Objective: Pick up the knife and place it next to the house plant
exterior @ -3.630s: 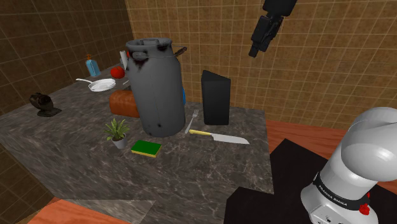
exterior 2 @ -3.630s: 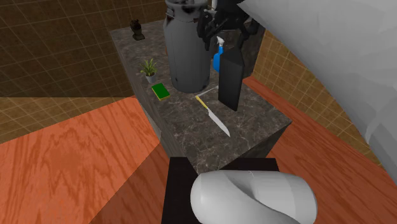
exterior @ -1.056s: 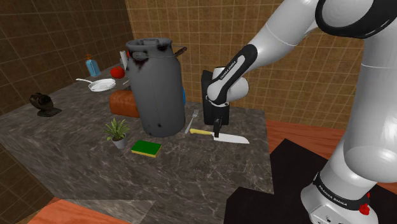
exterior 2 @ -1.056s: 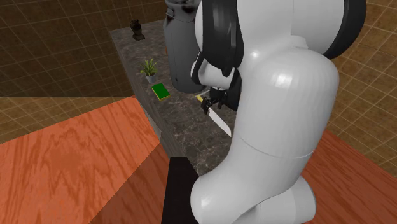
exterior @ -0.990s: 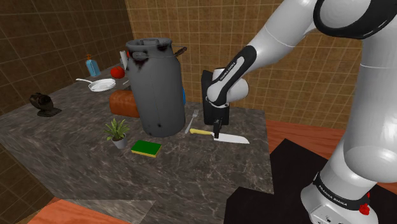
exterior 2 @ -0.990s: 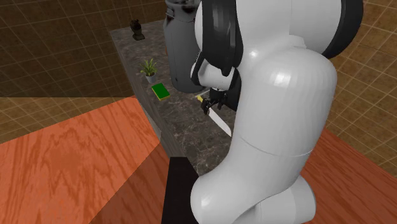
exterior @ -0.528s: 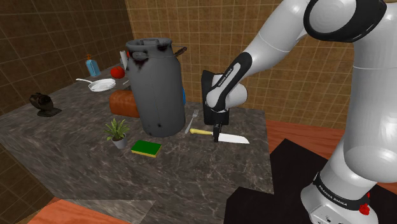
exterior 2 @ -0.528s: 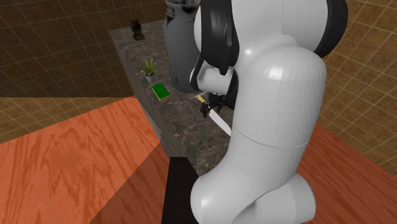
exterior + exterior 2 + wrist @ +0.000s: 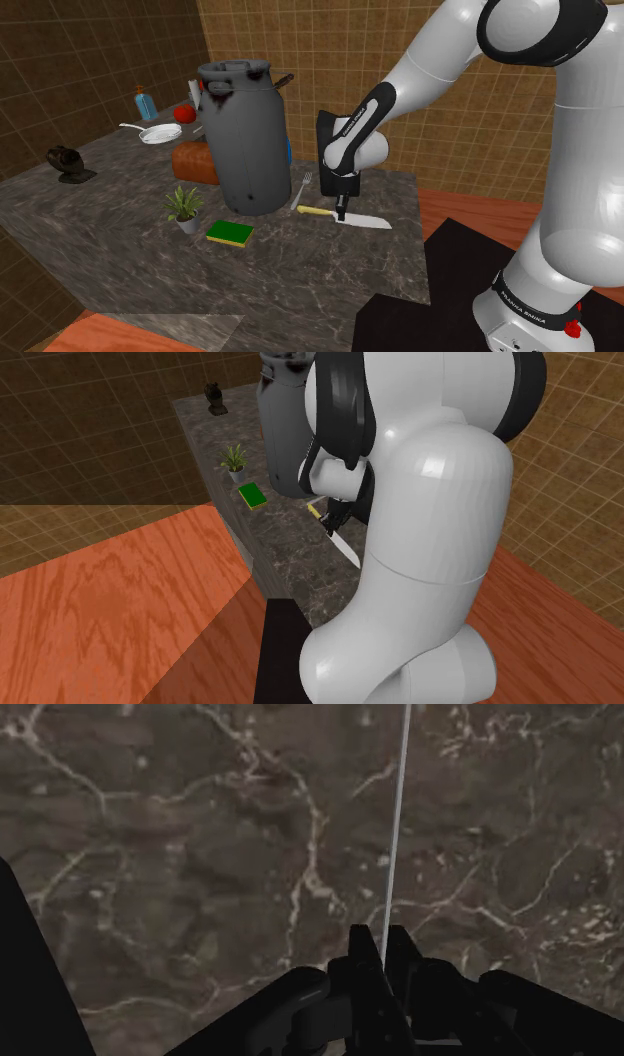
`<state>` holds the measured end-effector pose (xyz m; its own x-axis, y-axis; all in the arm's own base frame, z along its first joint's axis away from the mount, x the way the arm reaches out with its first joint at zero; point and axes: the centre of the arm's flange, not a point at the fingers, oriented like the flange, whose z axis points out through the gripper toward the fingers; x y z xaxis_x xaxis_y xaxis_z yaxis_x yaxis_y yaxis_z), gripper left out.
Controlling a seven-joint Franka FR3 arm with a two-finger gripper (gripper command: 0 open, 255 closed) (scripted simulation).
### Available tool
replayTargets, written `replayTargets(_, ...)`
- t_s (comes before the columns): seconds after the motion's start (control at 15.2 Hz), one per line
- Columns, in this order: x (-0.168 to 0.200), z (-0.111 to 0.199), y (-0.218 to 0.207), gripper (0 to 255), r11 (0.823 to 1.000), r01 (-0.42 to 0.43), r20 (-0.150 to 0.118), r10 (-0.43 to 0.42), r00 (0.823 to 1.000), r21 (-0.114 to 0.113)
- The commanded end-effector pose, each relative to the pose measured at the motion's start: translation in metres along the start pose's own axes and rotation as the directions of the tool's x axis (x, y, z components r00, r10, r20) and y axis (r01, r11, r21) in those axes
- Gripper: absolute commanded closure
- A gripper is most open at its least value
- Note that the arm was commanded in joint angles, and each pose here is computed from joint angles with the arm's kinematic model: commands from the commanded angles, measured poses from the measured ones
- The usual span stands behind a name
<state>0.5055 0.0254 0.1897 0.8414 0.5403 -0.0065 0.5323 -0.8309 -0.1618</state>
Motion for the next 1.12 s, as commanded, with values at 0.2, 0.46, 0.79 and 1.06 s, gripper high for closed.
replayTargets(0.2, 0.000, 0.000, 0.000, 255, 1.000, 0.000, 0.000, 0.000, 1.000, 0.000)
replayTargets(0.46, 0.000, -0.010, -0.002, 255, 1.000, 0.000, 0.000, 0.000, 1.000, 0.000)
replayTargets(0.79, 0.000, -0.036, -0.006, 255, 1.000, 0.000, 0.000, 0.000, 1.000, 0.000)
replayTargets(1.06, -0.001, -0.057, -0.009, 255, 1.000, 0.000, 0.000, 0.000, 1.000, 0.000)
